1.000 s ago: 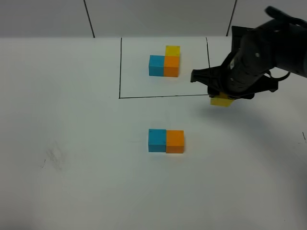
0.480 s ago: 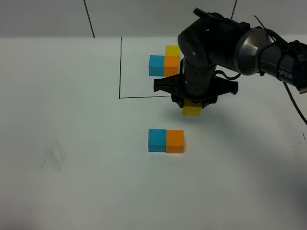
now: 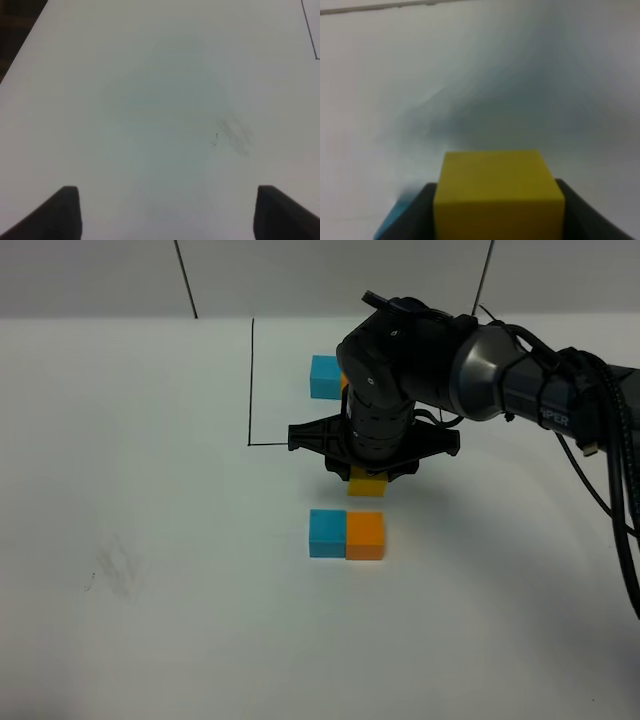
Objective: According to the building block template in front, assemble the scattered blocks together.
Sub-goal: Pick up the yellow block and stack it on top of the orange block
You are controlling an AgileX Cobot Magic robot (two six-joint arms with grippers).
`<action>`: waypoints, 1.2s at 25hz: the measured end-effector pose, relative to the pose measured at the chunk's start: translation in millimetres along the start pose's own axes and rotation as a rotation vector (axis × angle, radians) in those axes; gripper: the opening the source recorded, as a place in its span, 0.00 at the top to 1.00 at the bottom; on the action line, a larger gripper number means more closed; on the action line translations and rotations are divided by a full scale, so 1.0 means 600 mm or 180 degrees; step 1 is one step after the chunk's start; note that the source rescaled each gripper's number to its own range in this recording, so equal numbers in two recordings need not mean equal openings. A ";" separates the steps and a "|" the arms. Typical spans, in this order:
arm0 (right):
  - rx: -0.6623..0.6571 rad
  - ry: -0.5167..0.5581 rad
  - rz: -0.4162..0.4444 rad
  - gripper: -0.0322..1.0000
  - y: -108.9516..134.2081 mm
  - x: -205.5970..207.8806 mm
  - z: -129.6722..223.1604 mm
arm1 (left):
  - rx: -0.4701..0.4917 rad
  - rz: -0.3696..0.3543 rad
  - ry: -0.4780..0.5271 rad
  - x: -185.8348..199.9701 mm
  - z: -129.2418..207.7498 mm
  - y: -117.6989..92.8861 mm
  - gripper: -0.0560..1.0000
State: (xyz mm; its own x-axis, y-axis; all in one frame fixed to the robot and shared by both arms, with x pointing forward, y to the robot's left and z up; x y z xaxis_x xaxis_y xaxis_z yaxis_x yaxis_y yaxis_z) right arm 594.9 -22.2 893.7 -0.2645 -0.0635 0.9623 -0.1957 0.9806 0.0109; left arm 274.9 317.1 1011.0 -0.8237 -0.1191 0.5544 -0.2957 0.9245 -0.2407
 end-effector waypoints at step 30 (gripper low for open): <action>-0.0103 0.0343 0.0233 0.74 0.006 -0.082 0.038 | 0.0000 0.0000 0.0000 0.000 0.000 0.000 0.38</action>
State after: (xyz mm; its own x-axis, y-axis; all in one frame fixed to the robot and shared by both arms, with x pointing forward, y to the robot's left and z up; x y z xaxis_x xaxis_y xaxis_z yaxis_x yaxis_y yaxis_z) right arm 585.8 -19.9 840.1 -0.1737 0.0271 0.9844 -0.1486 0.9875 -0.0534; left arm 274.9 317.1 1011.0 -0.8237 -0.1191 0.5544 -0.2957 0.9245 -0.2407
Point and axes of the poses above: a point on each arm's last joint axis where the gripper is mounted, x pointing back along that axis away from the gripper, y along the wrist's bending axis when the last joint is at zero, z = x × y, the point moved 6 cm from there along -x, pointing out along that axis toward the gripper, and after that the axes turned 15 degrees about x, right-handed, at the moved point
